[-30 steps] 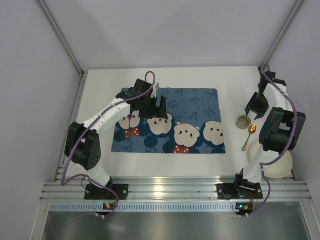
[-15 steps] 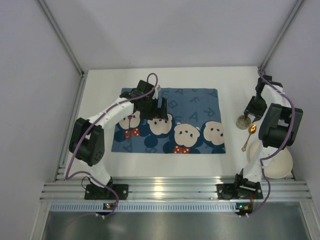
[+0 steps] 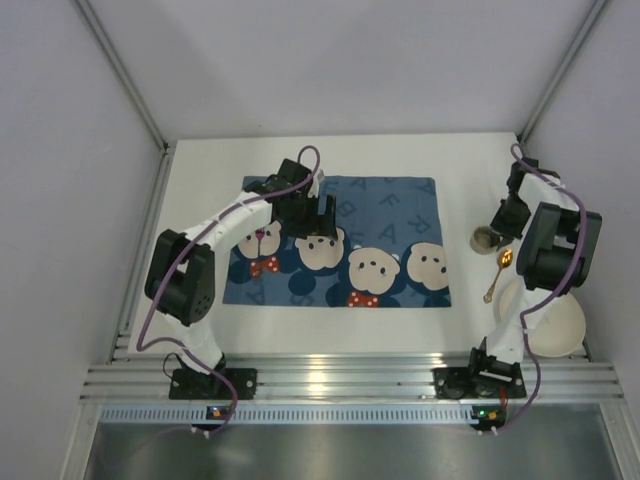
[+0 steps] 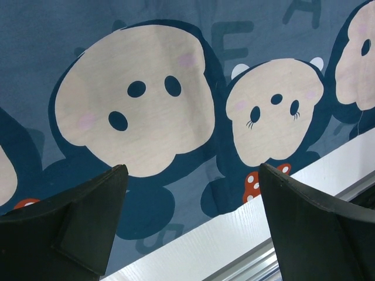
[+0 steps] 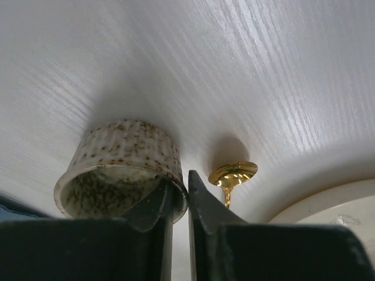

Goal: Set the dinner table for one person

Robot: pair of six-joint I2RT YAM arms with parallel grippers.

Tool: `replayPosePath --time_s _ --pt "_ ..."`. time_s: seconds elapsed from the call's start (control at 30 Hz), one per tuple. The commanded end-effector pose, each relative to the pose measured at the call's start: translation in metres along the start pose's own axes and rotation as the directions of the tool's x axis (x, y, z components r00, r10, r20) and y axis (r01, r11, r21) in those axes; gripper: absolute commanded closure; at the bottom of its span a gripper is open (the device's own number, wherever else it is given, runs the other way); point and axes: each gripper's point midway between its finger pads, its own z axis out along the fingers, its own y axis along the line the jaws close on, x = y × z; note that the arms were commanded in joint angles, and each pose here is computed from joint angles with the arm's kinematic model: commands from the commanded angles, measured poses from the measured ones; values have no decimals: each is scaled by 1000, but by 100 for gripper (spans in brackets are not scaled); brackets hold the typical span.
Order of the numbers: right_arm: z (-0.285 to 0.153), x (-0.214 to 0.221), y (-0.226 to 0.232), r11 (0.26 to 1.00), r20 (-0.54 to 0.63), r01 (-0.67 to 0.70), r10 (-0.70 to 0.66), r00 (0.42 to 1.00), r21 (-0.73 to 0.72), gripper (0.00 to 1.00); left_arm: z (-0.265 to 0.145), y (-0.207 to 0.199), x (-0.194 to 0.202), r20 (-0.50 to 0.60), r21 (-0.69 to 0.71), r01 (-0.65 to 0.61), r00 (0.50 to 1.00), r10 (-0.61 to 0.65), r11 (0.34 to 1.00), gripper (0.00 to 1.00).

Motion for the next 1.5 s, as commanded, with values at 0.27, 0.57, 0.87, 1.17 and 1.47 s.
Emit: replayPosePath --time_s 0.27,0.57,0.87,1.17,1.47 --pt "-34 -21 22 998 113 21 -14 994 -61 100 -2 -10 -27 51 27 -46 998 44 999 2" --pt "-90 -33 116 960 229 141 -85 970 -240 100 -10 -14 -40 77 20 -70 995 68 997 2" --pt "-92 -28 225 910 286 274 -185 940 -312 100 -25 -9 -30 82 -6 -74 994 74 997 2" --pt "-61 -40 260 919 278 253 -169 946 -301 100 -39 2 -24 99 -29 -58 993 61 998 2" --pt "-50 -26 272 907 259 293 -217 941 -304 91 -43 8 -26 100 -35 -62 993 66 997 2"
